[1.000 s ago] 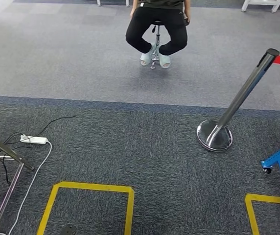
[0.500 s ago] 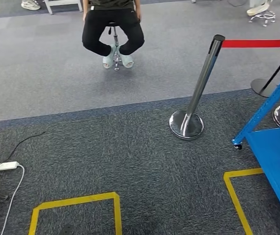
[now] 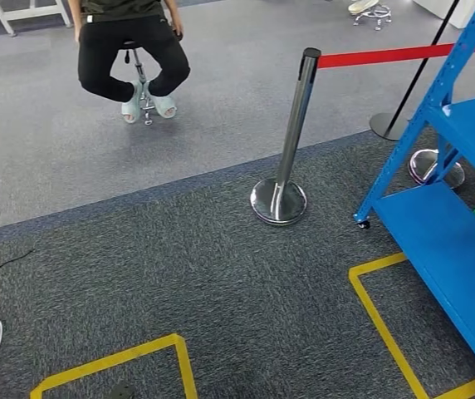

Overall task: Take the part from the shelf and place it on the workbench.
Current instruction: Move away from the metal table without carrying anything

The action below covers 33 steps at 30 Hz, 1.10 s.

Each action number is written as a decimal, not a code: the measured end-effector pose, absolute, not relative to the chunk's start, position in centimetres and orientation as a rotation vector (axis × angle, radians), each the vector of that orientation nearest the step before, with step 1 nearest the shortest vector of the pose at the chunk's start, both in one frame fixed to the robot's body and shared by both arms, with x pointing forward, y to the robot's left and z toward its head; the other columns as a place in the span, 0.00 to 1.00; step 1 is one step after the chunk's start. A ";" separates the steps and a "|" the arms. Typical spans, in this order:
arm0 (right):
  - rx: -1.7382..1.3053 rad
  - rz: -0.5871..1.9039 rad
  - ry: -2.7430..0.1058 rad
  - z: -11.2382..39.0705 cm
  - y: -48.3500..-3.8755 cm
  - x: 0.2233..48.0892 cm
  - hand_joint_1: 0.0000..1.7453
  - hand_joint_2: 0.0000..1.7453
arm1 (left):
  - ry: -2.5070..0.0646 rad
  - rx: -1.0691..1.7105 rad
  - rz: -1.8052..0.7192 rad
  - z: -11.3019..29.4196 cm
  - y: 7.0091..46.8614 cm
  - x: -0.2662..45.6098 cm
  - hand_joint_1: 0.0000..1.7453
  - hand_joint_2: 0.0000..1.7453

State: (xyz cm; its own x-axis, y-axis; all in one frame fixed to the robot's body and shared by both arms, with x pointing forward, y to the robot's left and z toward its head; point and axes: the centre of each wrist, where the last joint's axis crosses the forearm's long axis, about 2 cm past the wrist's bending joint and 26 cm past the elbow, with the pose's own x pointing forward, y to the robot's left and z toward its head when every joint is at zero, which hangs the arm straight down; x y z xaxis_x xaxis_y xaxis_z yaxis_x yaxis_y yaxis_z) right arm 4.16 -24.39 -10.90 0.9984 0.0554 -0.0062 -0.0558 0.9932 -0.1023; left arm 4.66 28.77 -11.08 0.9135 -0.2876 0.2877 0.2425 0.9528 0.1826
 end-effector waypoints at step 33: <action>-0.120 0.078 -0.015 -10.7 -23.9 5.3 0.00 0.00 | -0.259 0.140 -0.061 -11.0 29.9 5.1 0.00 0.00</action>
State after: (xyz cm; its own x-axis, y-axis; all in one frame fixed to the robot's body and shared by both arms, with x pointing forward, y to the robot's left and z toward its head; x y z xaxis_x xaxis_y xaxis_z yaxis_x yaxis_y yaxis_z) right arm 5.29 -23.94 -10.72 0.9969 0.0787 0.0098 -0.0769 0.9898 -0.1201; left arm 5.07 29.85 -11.04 0.9648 -0.0781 0.2510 0.0419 0.9884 0.1462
